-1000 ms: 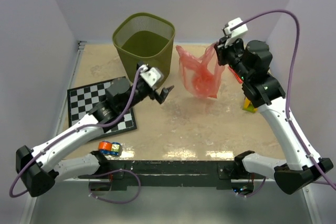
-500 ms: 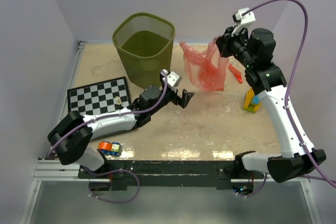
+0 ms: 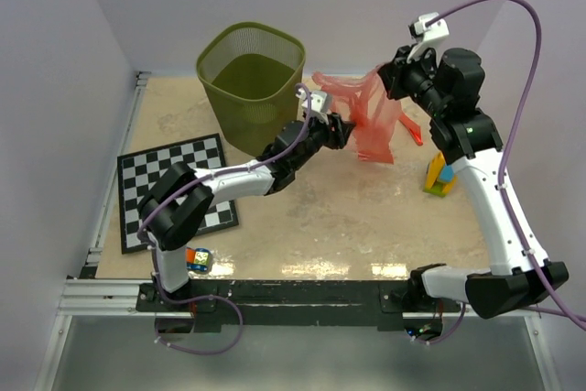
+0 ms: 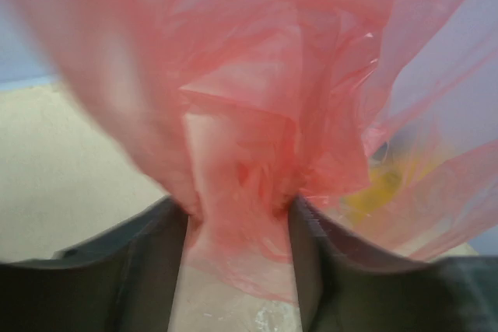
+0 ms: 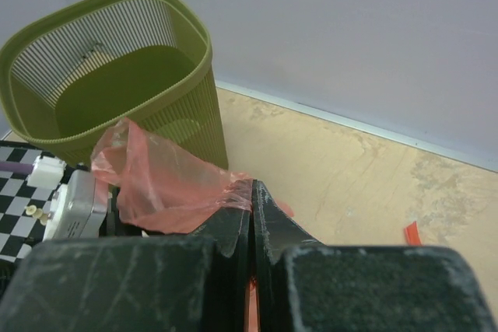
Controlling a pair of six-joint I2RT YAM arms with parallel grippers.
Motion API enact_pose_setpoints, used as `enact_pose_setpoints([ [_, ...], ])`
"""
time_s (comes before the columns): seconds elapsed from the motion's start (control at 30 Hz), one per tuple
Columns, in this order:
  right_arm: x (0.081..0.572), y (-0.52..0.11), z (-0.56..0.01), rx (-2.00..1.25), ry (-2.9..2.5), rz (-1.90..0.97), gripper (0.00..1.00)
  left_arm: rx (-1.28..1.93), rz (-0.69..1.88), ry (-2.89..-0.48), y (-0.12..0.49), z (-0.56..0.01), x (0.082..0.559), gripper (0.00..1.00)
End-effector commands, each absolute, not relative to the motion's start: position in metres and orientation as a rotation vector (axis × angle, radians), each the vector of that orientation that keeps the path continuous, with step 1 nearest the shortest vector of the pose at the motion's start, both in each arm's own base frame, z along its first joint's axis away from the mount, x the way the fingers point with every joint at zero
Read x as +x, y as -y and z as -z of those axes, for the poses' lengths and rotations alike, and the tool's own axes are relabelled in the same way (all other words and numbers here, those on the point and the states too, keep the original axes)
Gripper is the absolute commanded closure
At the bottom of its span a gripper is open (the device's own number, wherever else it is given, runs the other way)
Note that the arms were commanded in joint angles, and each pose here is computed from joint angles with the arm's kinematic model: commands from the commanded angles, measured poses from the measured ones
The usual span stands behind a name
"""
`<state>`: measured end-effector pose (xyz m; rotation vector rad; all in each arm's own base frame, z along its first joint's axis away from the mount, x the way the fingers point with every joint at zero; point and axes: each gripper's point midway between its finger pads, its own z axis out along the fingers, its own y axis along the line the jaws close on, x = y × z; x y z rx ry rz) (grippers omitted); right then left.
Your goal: Put the trash bags into the trash bin
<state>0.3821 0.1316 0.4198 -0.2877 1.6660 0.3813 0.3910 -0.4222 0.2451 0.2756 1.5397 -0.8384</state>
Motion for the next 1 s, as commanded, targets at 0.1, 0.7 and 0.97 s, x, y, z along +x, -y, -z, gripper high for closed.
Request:
enact_pose_setpoints([
  [0.1, 0.386, -0.121, -0.423, -0.242, -1.639, -0.355, 1.00, 0.342, 0.879, -1.429, 0.413, -0.276, 0.381, 1.00],
  [0.7, 0.400, 0.003, -0.394, 0.091, -1.592, 0.277, 1.00, 0.327, 0.461, -1.737, 0.255, -0.233, 0.354, 1.00],
  [0.97, 0.396, -0.034, -0.387, -0.097, -1.599, 0.111, 1.00, 0.423, 0.486, -1.678, 0.254, -0.247, 0.338, 1.00],
])
